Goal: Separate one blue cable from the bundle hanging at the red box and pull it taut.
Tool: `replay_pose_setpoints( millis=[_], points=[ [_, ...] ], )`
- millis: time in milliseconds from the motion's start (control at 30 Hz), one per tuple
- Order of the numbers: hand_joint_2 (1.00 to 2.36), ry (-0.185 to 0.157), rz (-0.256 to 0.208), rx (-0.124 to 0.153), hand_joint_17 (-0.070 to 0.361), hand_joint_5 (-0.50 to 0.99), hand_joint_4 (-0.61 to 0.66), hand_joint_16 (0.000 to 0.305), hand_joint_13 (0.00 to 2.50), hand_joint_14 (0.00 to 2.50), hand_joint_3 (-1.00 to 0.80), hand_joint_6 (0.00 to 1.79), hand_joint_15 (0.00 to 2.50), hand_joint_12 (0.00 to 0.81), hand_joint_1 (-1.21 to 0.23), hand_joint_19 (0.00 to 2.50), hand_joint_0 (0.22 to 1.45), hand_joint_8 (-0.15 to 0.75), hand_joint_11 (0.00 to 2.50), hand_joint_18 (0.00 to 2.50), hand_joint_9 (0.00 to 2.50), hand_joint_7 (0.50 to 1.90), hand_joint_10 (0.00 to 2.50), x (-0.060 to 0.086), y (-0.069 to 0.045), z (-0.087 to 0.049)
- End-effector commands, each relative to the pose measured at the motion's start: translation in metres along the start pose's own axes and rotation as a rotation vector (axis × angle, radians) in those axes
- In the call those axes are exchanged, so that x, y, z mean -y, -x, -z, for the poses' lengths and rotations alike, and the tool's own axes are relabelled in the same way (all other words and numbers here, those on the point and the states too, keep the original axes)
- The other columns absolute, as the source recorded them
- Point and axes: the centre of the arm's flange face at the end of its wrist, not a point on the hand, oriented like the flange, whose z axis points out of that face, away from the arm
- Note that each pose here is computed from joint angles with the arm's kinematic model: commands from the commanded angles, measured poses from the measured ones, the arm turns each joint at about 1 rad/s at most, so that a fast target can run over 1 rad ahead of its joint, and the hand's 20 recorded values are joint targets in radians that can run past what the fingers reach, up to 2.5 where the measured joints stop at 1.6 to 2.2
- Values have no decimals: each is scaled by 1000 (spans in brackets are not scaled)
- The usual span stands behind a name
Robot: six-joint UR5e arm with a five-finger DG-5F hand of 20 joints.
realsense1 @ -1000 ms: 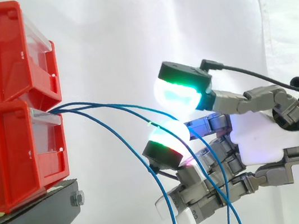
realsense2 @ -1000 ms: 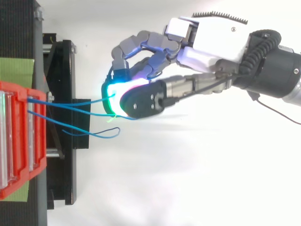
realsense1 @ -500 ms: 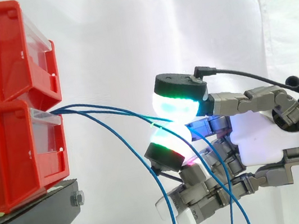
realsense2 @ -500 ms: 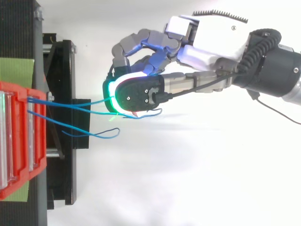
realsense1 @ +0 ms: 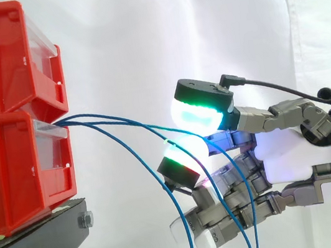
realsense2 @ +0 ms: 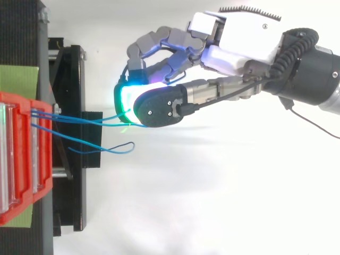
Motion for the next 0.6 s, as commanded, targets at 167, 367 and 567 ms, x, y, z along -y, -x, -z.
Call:
replay_pose_setpoints(
  millis=[167,367,567],
  points=[
    [1000,2,-1,6,91,-203,87,41,613,15,-500,924,405,304,-742,368,647,257,1017,473,871,1153,22,0,-3,0],
    [1000,-1,0,9,92,-195,105,41,629,15,-500,919,412,306,-668,389,595,267,1026,473,915,1145,22,0,-4,1],
    [1006,-1,0,9,91,-189,94,41,646,16,-425,930,421,305,-675,397,641,272,1031,482,923,1236,22,0,-4,1]
  ],
)
